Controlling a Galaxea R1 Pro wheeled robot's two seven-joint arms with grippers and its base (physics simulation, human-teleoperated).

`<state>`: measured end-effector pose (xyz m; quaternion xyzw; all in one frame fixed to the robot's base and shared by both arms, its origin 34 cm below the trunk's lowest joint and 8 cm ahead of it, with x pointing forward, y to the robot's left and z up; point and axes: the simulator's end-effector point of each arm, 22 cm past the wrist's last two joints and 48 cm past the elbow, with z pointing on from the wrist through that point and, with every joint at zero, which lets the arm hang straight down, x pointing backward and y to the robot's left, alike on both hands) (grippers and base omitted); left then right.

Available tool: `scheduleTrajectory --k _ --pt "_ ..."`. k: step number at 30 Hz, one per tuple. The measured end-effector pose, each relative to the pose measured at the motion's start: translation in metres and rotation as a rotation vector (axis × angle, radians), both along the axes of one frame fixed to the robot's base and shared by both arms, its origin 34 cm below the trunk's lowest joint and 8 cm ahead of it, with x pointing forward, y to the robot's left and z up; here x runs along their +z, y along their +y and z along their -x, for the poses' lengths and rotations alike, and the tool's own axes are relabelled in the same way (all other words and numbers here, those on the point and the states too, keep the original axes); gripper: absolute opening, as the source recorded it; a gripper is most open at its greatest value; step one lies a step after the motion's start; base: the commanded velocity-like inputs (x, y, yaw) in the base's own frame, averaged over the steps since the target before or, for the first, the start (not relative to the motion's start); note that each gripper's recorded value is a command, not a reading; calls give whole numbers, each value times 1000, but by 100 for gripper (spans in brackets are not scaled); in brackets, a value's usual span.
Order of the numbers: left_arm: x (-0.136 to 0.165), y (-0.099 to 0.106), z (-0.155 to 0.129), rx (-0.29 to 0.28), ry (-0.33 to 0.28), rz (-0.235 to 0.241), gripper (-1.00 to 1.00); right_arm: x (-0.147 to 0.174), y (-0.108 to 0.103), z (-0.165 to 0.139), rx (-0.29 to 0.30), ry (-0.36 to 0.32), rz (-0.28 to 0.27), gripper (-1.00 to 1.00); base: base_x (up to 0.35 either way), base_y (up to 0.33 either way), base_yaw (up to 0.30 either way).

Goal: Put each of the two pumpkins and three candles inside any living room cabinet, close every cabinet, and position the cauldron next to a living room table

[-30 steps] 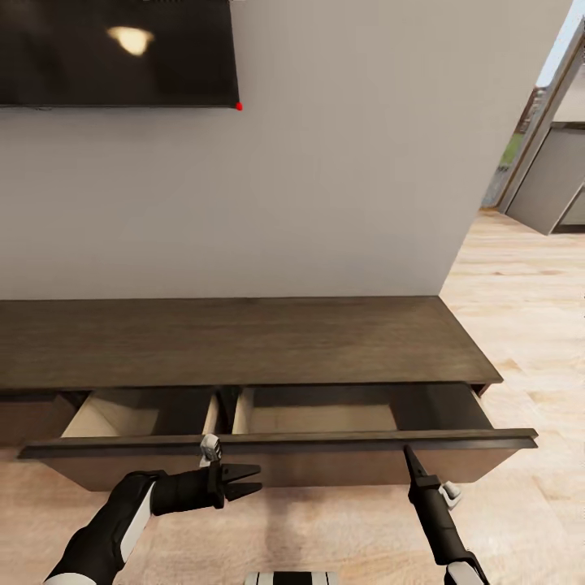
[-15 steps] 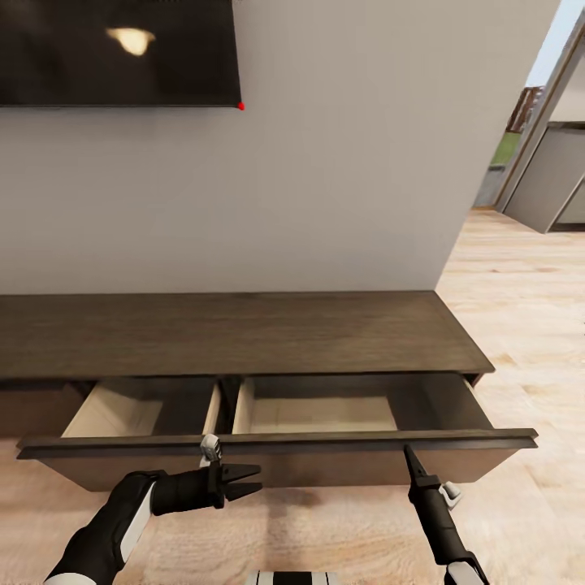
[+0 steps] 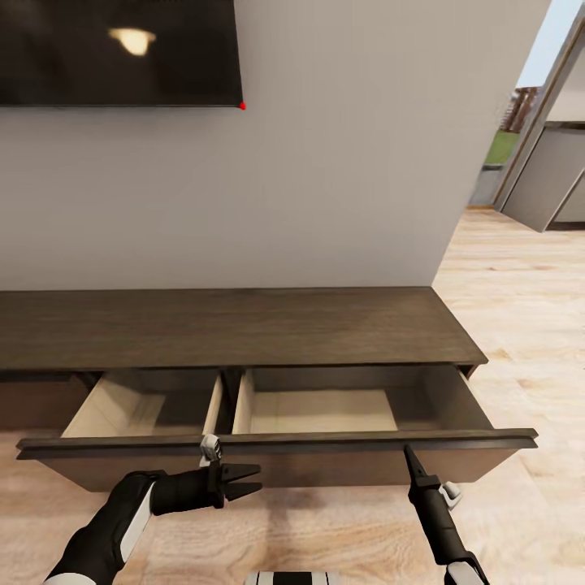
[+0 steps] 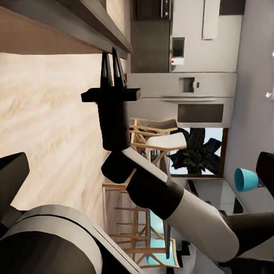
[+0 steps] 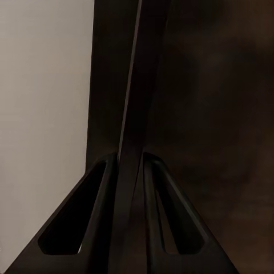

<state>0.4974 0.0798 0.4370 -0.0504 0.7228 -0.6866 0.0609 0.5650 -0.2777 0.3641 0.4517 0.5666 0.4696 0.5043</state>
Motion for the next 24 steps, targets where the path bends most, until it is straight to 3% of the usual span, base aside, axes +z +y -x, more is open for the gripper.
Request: scheduleTrajectory --k 24 --pt "0 1 0 0 0 -2 100 0 0 0 0 0 -1 -100 -82 0 0"
